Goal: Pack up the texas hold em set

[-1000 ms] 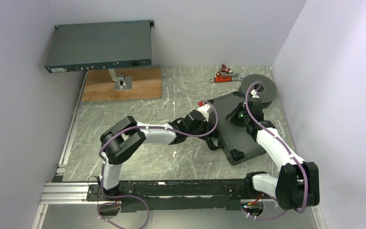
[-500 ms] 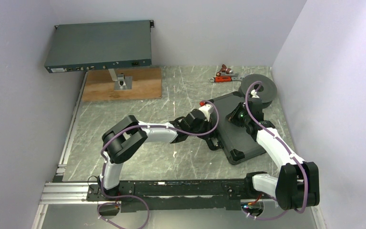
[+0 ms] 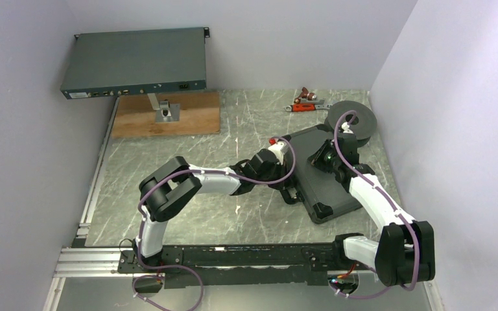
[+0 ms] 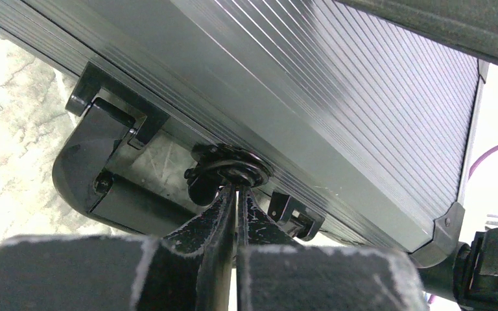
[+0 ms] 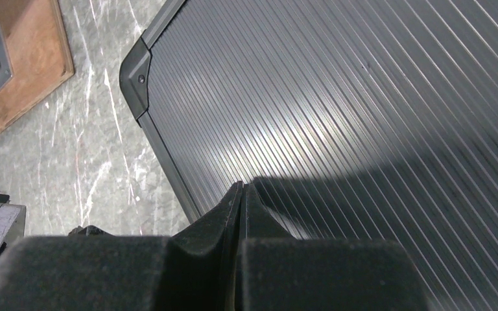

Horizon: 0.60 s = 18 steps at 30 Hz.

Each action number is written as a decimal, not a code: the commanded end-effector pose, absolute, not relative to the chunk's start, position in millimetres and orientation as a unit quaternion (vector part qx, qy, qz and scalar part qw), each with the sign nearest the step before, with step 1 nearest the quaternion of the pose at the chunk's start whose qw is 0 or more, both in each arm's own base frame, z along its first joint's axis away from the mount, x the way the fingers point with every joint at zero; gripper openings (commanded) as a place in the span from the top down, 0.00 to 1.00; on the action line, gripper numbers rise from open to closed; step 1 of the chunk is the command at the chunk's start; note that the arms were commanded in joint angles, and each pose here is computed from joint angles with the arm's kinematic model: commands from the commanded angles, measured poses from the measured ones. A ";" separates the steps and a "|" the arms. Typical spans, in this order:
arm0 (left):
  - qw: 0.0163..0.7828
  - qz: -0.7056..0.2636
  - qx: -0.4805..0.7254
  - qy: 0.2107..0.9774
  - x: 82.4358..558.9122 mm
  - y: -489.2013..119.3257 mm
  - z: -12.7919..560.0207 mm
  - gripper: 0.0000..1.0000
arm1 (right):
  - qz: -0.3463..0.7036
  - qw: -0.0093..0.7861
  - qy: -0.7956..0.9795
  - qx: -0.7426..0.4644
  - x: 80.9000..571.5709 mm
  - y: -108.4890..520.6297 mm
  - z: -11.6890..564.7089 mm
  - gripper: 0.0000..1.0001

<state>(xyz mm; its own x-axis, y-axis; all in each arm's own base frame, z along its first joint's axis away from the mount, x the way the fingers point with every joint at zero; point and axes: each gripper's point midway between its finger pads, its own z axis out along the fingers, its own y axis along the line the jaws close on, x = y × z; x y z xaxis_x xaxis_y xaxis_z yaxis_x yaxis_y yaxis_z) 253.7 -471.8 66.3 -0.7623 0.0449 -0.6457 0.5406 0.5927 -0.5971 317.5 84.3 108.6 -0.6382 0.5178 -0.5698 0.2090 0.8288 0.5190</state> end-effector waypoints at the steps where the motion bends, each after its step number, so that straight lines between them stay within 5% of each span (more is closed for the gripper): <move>1: 0.262 -0.326 0.143 0.897 250.5 -439.5 -16.0 0.91 | 0.150 0.222 0.941 0.208 244.2 77.3 47.5 1.00; 18: 0.238 -0.285 0.087 0.924 242.3 -399.8 -51.6 0.92 | 0.148 0.231 0.939 0.206 244.3 75.8 59.1 1.00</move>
